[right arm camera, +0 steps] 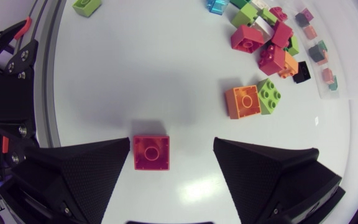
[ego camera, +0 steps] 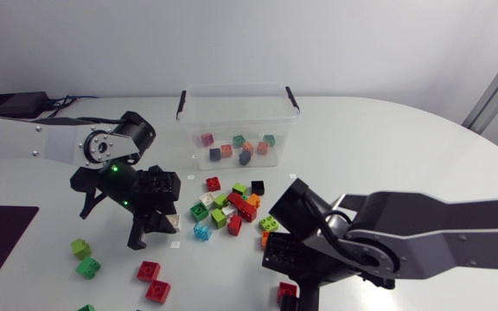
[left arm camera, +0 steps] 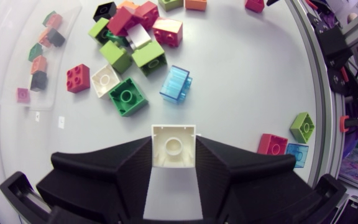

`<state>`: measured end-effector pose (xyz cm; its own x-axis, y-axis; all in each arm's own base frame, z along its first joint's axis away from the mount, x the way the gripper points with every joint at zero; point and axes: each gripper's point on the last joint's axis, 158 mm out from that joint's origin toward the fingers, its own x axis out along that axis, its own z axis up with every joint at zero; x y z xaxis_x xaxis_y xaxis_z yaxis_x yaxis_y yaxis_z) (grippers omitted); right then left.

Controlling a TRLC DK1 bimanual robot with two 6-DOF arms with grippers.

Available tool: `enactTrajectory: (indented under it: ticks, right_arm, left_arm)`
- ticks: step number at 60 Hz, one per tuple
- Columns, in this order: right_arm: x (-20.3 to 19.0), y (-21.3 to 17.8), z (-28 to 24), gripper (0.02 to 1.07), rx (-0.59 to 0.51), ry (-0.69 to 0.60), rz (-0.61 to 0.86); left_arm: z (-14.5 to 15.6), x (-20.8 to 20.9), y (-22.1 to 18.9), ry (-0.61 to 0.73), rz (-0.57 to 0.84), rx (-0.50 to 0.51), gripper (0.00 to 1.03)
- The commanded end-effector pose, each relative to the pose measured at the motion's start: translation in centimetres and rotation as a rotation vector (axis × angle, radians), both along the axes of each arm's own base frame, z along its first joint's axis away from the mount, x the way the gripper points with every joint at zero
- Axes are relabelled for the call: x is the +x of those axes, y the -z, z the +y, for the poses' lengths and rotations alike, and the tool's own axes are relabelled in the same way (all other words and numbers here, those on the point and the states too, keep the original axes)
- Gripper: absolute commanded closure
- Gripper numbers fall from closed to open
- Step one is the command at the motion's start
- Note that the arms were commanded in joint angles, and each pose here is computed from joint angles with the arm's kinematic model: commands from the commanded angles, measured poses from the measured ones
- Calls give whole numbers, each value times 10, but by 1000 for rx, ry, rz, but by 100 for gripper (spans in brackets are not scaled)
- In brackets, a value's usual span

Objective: Place the duplo bricks in the container

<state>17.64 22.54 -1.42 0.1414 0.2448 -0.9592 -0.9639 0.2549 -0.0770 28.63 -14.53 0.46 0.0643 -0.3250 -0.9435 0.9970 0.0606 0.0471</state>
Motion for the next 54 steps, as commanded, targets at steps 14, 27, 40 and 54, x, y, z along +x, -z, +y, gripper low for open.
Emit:
enactTrajectory:
  ticks: [14,27,40,54]
  right_arm:
    - [-19,28,-12,18,-76,-3,55]
    - [-22,36,-15,43,-84,2,63]
    - [-11,24,-14,75,-42,32,40]
    - [13,-4,-10,76,35,76,0]
  left_arm:
    - [-3,33,-63,-106,-136,-104,90]
    - [-22,60,-119,-208,-234,-246,90]
    - [-48,97,-155,-311,-324,-380,90]
    - [-66,142,-176,-439,-357,-487,90]
